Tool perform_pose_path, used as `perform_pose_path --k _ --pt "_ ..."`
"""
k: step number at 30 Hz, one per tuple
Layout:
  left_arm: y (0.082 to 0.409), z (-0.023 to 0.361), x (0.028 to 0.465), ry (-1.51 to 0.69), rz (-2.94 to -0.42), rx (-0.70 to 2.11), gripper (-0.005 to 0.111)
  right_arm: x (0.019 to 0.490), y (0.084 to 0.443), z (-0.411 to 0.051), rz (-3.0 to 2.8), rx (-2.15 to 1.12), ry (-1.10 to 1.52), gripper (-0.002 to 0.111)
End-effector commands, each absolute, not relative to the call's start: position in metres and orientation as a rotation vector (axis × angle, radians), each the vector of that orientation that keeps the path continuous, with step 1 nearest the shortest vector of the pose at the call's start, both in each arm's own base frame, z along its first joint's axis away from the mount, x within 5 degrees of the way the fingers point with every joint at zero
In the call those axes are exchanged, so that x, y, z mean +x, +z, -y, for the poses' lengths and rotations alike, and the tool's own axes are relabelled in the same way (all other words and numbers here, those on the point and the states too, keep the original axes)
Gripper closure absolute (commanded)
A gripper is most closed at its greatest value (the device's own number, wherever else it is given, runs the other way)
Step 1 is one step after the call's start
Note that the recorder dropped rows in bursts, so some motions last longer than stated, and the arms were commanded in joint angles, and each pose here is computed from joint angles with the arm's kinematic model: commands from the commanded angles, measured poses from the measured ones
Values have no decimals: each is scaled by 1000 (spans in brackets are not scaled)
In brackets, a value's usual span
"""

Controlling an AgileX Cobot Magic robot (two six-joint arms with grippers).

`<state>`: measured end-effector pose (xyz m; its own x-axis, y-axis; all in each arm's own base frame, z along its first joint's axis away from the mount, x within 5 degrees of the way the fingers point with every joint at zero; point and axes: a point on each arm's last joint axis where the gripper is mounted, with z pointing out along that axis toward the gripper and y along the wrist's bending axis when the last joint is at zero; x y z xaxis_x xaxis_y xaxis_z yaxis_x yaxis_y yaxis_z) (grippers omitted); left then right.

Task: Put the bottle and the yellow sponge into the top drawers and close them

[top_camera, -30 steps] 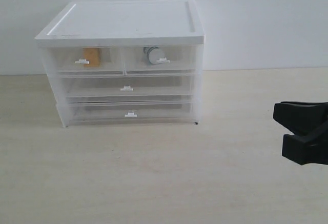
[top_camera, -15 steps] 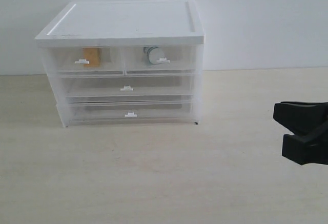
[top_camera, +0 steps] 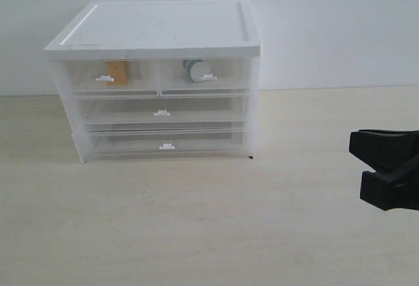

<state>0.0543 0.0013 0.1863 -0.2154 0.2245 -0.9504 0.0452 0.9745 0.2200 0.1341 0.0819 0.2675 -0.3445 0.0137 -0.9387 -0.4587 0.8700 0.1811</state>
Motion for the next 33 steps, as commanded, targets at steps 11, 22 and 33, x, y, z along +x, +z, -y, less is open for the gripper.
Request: perform_pose_path --k 11,22,33 --pt "186 2 54 38 -1776 108 103 134 267 -82 -1869 -337 499 108" --pt "187 2 54 38 -1774 108 103 134 267 -82 -1869 -337 499 108" --pt "187 2 54 38 -1774 108 103 134 267 -82 -1869 -337 499 108"
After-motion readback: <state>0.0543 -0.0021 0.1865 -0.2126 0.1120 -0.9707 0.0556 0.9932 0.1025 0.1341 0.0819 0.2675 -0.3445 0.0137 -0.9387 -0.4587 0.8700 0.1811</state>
